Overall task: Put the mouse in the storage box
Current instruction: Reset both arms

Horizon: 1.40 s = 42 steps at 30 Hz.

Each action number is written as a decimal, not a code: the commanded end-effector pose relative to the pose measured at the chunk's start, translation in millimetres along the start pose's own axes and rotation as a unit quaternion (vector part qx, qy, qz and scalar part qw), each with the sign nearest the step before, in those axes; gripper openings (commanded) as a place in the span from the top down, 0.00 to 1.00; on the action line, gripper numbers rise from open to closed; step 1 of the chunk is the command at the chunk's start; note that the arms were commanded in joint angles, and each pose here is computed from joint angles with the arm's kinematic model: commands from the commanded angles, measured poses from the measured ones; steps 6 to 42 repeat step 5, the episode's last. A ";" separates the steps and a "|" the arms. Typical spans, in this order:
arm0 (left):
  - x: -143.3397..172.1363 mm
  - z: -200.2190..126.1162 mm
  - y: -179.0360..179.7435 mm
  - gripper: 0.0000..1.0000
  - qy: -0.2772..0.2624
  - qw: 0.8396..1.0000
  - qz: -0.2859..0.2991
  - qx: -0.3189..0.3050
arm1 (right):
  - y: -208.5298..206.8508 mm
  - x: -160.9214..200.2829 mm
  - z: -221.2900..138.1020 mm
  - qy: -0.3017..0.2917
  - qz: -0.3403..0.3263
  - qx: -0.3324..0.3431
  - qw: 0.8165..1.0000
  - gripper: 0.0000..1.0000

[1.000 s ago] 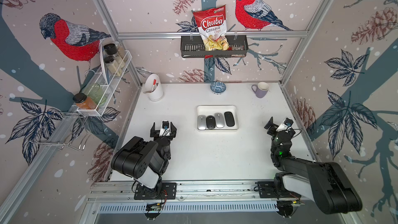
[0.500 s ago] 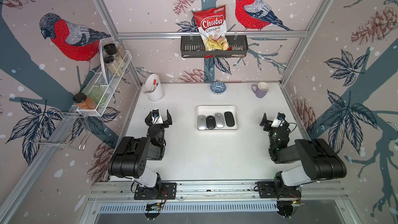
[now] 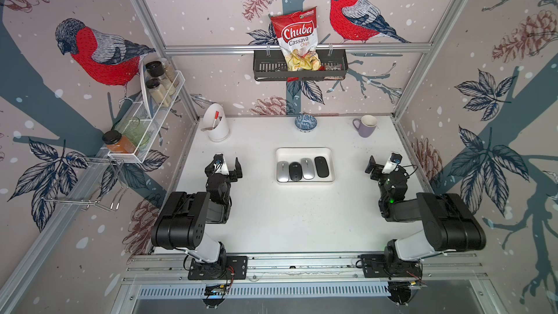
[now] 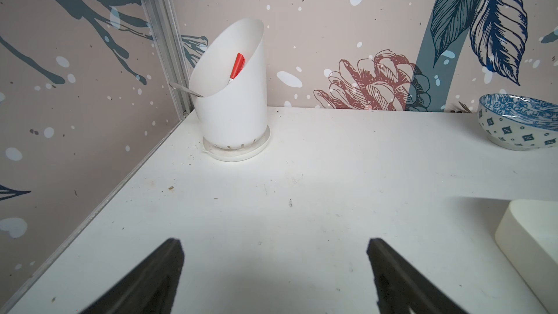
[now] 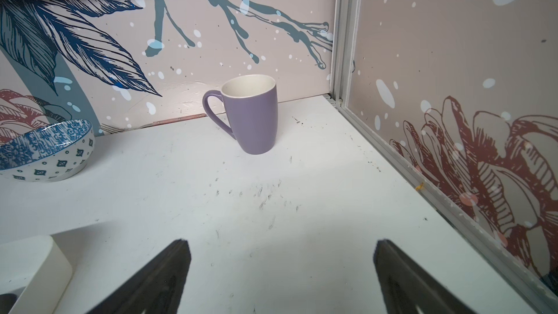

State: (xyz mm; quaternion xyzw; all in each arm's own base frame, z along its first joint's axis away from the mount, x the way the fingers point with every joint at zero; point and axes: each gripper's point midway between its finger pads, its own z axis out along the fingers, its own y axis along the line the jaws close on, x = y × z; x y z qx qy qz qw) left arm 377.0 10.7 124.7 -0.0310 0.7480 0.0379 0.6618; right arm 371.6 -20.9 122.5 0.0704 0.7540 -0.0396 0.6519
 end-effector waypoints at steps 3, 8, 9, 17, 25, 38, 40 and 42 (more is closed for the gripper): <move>-3.9 0.9 -1.0 0.02 -0.006 1.000 -0.004 0.004 | 2.0 -2.9 1.5 -0.003 0.008 -0.007 1.000 0.00; -4.5 0.9 -1.2 0.02 -0.007 1.000 -0.004 0.004 | 2.0 -3.4 0.7 -0.005 0.008 -0.007 1.000 0.00; -4.5 0.9 -1.2 0.02 -0.007 1.000 -0.004 0.004 | 2.0 -3.4 0.7 -0.005 0.008 -0.007 1.000 0.00; -4.5 0.9 -1.2 0.02 -0.007 1.000 -0.004 0.004 | 2.0 -3.4 0.7 -0.005 0.008 -0.007 1.000 0.00; -4.5 0.9 -1.2 0.02 -0.007 1.000 -0.004 0.004 | 2.0 -3.4 0.7 -0.005 0.008 -0.007 1.000 0.00; -4.5 0.9 -1.2 0.02 -0.007 1.000 -0.004 0.004 | 2.0 -3.4 0.7 -0.005 0.008 -0.007 1.000 0.00; -4.5 0.9 -1.2 0.02 -0.007 1.000 -0.004 0.004 | 2.0 -3.4 0.7 -0.005 0.008 -0.007 1.000 0.00; -4.5 0.9 -1.2 0.02 -0.007 1.000 -0.004 0.004 | 2.0 -3.4 0.7 -0.005 0.008 -0.007 1.000 0.00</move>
